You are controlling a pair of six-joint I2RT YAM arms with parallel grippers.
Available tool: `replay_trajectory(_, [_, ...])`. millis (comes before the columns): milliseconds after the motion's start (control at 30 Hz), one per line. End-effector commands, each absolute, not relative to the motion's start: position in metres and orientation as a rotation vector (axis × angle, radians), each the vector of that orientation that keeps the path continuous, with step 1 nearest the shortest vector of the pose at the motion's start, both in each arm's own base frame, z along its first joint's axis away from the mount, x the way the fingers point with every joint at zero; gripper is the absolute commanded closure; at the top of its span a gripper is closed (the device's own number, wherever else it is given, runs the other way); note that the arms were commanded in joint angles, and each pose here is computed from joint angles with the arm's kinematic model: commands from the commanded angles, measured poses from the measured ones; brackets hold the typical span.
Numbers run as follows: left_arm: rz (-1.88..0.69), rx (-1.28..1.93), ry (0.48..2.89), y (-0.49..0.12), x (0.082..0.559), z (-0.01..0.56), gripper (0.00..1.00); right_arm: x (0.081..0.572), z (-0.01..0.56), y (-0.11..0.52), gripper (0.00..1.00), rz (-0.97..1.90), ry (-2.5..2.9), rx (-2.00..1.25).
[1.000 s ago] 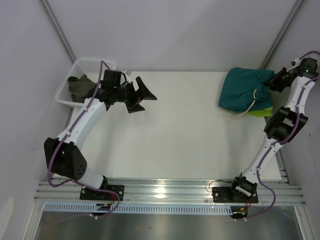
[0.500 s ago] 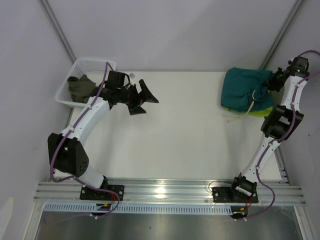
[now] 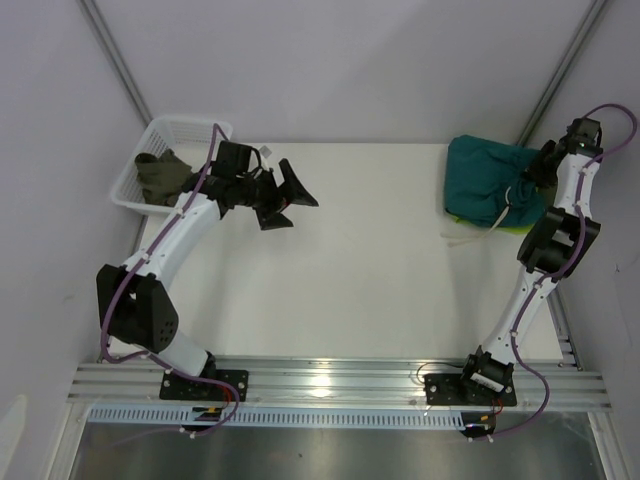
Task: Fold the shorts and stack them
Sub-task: Neatly place the folded shorts to the corner
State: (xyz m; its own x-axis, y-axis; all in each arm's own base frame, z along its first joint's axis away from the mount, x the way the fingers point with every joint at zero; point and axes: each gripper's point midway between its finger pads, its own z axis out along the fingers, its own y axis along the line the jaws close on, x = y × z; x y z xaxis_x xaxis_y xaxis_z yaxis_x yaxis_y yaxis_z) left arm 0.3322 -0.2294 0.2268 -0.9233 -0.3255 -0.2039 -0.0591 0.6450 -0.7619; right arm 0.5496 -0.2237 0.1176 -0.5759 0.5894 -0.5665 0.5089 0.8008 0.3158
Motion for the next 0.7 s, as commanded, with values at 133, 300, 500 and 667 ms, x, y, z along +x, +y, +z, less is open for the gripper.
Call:
replay_trajectory(133, [-1.189, -0.233, 2.495, -0.236, 0.335, 0.248, 0.01, 0.548, 0.154, -0.273, 0.31, -0.014, 2.135, 0.918])
replay_trajectory(300, [-1.192, -0.229, 2.489, -0.237, 0.336, 0.252, 0.01, 0.556, 0.188, -0.269, 0.16, -0.036, 2.072, 0.878])
replay_trajectory(500, [-1.187, -0.226, 2.479, -0.236, 0.336, 0.256, 0.01, 0.552, 0.222, -0.264, 0.12, -0.089, 2.031, 0.829])
replay_trajectory(667, [-1.188, -0.209, 2.462, -0.236, 0.336, 0.263, 0.01, 0.539, 0.251, -0.264, 0.09, -0.152, 1.980, 0.832])
